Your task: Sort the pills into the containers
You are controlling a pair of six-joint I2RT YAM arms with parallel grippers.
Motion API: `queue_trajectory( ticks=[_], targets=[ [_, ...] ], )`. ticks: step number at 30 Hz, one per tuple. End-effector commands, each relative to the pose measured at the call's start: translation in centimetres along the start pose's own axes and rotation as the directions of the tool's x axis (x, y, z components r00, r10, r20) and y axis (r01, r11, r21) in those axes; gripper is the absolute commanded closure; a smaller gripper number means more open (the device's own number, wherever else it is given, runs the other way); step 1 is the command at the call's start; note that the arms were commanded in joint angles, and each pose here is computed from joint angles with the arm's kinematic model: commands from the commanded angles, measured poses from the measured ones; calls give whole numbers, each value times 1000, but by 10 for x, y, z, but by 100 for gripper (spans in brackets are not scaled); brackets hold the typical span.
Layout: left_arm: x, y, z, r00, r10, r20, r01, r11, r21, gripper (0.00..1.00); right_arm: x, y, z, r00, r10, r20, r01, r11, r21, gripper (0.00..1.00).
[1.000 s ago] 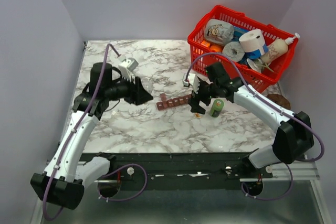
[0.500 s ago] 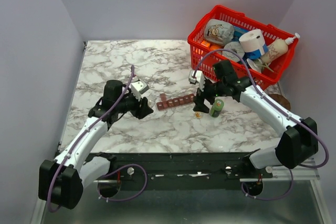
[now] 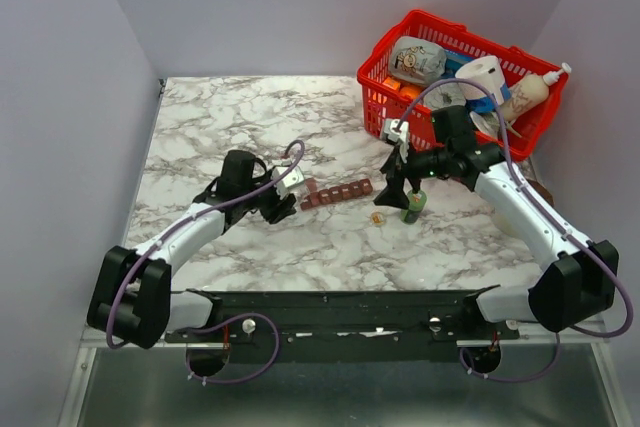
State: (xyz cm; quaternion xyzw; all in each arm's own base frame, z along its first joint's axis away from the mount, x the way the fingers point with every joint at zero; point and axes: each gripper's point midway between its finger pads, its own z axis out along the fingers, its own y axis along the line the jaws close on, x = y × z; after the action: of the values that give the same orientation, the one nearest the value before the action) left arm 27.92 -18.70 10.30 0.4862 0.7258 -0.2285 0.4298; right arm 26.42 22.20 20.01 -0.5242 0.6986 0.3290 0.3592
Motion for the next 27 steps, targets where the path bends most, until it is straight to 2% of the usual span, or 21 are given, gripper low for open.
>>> queue_trajectory(
  ticks=[1, 9, 27],
  targets=[
    [-6, 14, 10, 990, 141, -24, -141, 990, 7, 100, -24, 7, -13, 994, 15, 106, -12, 999, -34, 0],
    [17, 8, 25, 976, 155, -151, -145, 987, 76, 100, -22, 4, -21, 989, 51, 139, -48, 999, -24, 0],
    [40, 10, 38, 934, 145, -326, -112, 986, 120, 100, -20, 4, -29, 985, 73, 159, -70, 997, -25, 0]
  ],
)
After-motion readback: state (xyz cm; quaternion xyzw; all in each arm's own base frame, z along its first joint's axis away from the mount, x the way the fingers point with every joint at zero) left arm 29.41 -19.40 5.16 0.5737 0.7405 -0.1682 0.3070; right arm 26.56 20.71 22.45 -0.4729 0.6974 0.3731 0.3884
